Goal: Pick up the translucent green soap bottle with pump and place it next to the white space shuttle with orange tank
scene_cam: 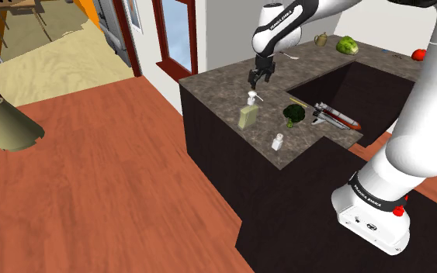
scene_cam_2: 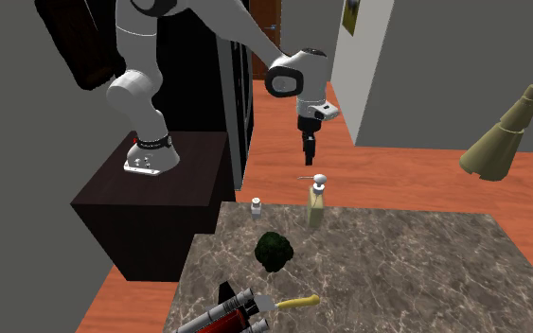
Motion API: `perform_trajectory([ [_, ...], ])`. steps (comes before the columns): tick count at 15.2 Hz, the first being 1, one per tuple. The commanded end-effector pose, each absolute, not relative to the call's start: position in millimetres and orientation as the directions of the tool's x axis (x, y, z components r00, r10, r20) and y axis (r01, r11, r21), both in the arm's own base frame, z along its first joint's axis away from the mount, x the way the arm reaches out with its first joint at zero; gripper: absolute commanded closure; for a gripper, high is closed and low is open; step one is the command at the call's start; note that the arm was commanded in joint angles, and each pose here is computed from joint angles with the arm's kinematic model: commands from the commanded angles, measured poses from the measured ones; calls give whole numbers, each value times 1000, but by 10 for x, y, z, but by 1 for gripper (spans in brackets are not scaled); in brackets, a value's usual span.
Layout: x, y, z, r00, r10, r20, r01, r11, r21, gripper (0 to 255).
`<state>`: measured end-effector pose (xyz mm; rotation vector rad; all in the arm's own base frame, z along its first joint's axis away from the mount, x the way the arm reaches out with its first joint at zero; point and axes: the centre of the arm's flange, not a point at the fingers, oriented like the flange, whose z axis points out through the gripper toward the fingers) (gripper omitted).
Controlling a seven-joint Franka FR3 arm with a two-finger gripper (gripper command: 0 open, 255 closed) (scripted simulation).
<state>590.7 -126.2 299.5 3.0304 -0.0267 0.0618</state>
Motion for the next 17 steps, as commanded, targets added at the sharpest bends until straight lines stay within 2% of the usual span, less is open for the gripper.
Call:
perform_trajectory([
  [1, 6059, -1322, 2764, 999, -12, 37, -16, -993, 114, 0],
  [5, 6364, -1424, 2366, 1000, -5, 26, -8, -992, 122, 0],
  [12, 6373, -1469, 1999, 1000, -5, 26, -8, -992, 122, 0],
  [17, 6374, -1473, 1969, 1000, -5, 26, -8, -992, 122, 0],
])
